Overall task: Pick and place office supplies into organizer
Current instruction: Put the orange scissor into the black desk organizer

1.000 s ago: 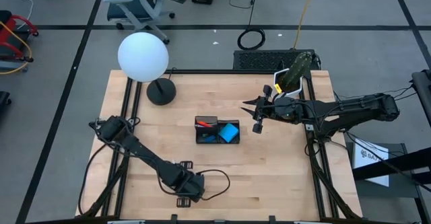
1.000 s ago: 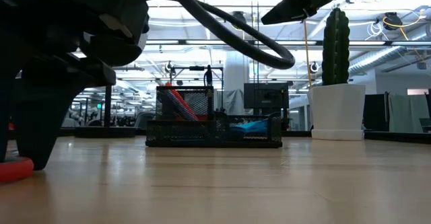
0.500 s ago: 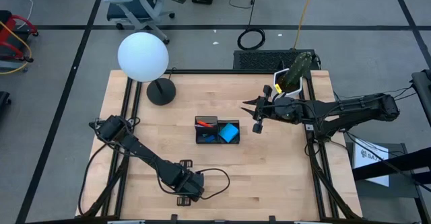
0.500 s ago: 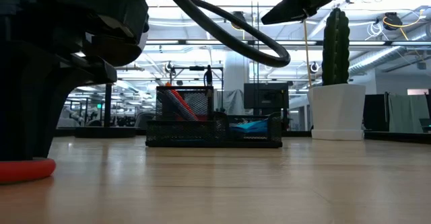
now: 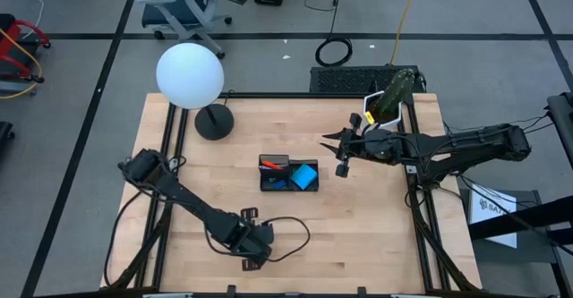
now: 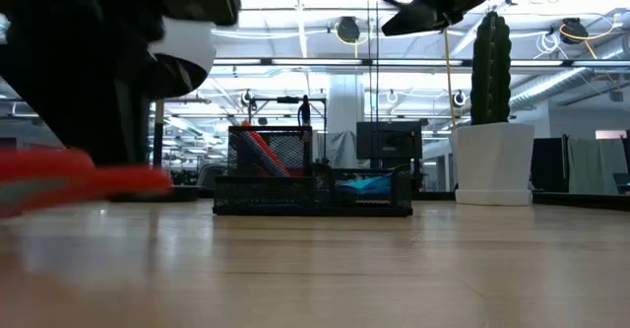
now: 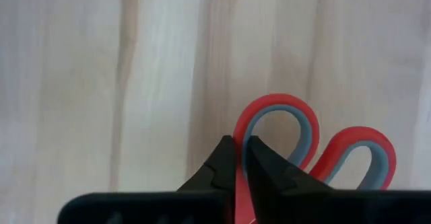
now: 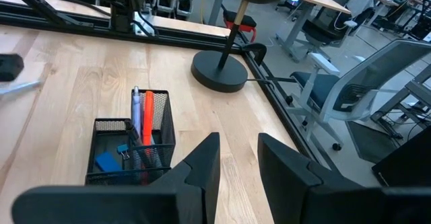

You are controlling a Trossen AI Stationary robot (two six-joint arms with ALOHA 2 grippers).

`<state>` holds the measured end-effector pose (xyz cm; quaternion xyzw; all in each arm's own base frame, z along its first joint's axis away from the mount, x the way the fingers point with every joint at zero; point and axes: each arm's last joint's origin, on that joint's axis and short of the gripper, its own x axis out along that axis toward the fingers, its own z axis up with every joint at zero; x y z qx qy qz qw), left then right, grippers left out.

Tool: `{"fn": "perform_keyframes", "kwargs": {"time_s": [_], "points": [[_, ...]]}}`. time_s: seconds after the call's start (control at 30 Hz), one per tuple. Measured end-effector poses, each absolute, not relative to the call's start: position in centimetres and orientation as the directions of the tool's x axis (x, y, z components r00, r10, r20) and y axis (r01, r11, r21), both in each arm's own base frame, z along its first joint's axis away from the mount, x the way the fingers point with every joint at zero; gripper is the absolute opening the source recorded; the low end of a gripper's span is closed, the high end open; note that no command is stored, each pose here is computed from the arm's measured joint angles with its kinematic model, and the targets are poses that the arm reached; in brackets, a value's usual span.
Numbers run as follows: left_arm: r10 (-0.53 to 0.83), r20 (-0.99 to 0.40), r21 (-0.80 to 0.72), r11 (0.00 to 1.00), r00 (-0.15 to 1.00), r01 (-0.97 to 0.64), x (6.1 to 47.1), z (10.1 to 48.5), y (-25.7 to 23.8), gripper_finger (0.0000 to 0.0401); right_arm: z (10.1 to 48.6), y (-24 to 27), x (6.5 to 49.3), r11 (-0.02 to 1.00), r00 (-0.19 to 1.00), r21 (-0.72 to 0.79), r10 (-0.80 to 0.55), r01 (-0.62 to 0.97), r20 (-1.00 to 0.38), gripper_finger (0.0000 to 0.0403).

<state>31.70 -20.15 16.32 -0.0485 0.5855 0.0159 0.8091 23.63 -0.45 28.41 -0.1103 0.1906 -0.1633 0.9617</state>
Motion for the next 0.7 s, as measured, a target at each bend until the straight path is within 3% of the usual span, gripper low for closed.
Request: {"fn": "perform_keyframes", "kwargs": {"time_s": [0.33,0.7], "points": [[0.014,-0.862,-0.034,0.996,0.507,-0.086,31.1,21.5,-19.0,0.0012,28.4,-0.4,23.6,0.922,0.874,-0.274,-0.356,0.272,-0.330,0.0091],[0.201,-0.575,0.093,0.979,0.793,-0.180,30.2,28.9,-16.9,0.0012,28.4,-0.4,23.6,0.922,0.874,-0.274,-0.356,0.272,-0.330,0.0091]]}}
